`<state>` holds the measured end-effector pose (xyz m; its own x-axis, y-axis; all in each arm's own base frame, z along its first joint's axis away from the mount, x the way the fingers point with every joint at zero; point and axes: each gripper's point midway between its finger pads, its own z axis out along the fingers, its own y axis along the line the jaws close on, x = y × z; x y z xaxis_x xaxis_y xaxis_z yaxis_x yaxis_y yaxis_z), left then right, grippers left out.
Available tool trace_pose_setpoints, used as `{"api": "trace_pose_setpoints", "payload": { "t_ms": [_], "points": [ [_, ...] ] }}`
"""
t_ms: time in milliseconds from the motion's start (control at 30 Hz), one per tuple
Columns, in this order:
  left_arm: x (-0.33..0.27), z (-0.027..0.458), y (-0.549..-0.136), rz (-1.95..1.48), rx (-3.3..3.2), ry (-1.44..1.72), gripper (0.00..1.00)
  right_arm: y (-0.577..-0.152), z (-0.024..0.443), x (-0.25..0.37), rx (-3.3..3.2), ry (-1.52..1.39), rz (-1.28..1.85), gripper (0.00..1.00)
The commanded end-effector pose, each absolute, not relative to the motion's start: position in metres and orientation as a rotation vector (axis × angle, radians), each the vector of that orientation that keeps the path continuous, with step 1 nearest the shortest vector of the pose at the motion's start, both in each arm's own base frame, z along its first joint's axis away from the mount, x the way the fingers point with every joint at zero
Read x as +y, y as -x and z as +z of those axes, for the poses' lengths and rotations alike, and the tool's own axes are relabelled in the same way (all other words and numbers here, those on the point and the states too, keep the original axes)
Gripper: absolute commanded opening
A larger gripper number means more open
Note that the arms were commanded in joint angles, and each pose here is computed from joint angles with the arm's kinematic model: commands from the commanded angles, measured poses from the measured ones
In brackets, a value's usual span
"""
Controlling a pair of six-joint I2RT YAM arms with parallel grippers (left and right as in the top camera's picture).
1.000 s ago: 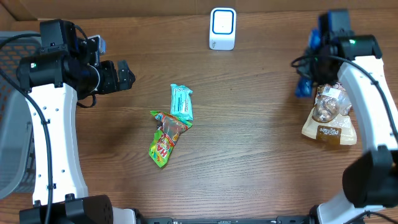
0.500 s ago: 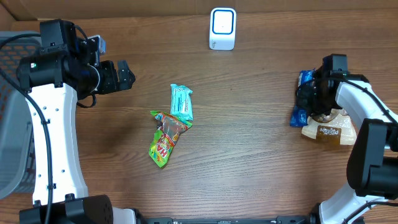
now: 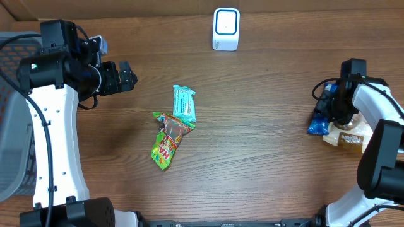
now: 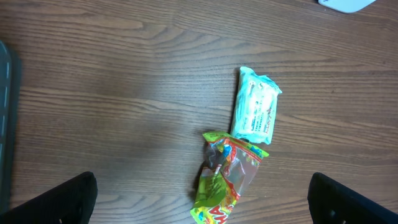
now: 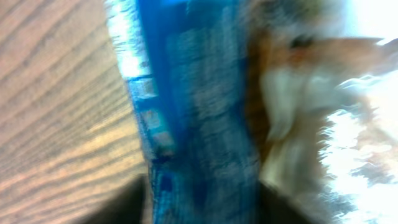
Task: Scan the item barcode
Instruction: 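Carry the Oreo pack right and set it beside the bread bag, then release the Oreo pack and move the right gripper to the wipes pack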
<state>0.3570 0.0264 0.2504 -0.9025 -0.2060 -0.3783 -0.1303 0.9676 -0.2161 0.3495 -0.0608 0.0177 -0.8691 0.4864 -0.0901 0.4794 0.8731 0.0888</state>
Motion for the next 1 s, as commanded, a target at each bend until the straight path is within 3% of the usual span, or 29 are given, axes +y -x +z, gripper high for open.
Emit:
{"api": "trace_pose_setpoints", "payload": {
  "t_ms": [0, 100, 367, 667, 967],
  "points": [
    [0.024, 0.250, -0.356, -0.270, 2.711, 0.206, 1.00, -0.377, 0.049, -0.038, 2.885, -0.577, 0.317, 0.76],
    [0.024, 0.250, -0.356, -0.270, 2.711, 0.206, 1.00, -0.396, 0.084, -0.016, 2.832, -0.499, 0.528, 0.79],
    [0.024, 0.250, -0.356, -0.270, 2.711, 0.206, 1.00, -0.429, 0.156, 0.067, 2.628, -0.216, 1.008, 0.74],
    [0.023, 0.250, -0.356, -0.270, 2.711, 0.205, 1.00, -0.443, 0.141, 0.165, 2.614, -0.084, 0.915, 0.75],
    [0.024, 0.250, -0.356, -0.270, 2.711, 0.206, 1.00, -0.425, 0.102, 0.297, 2.582, 0.239, 1.039, 0.80]
  ]
}}
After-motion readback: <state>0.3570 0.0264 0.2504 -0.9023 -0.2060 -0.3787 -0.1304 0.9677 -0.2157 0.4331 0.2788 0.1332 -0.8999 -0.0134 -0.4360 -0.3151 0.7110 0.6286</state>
